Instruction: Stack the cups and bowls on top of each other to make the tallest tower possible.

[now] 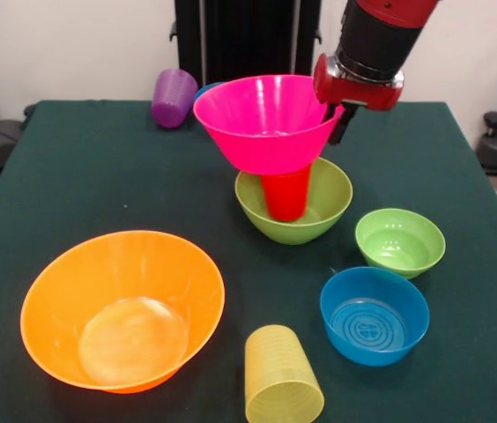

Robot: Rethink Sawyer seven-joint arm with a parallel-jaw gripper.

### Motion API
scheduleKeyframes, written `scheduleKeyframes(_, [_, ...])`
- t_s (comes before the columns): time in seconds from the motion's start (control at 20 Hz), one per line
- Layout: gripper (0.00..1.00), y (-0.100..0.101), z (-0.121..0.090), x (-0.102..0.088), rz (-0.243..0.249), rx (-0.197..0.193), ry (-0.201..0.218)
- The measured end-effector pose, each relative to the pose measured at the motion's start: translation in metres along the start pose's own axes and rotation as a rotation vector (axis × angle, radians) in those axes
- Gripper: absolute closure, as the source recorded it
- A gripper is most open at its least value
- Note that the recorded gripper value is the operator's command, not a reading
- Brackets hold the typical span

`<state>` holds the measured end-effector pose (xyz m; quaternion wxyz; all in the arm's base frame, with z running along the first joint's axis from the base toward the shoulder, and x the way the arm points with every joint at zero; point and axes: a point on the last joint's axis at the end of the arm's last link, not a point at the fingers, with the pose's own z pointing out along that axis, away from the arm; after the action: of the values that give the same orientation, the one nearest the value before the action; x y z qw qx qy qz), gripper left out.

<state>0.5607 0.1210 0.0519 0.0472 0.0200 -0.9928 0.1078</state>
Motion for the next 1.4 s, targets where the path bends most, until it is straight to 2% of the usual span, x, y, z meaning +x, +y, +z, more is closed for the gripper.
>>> scheduleKeyframes(0.2, [1.0, 0.0004, -0.0008, -0.0096, -0.003, 0.018, -0.02])
scheduleKeyframes(0.45, [1.0, 0.0022, -0.001, -0.0109, -0.008, 0.026, -0.025])
scheduleKeyframes(1.4, [1.0, -0.0034, -0.0024, -0.0148, 0.023, 0.008, -0.015])
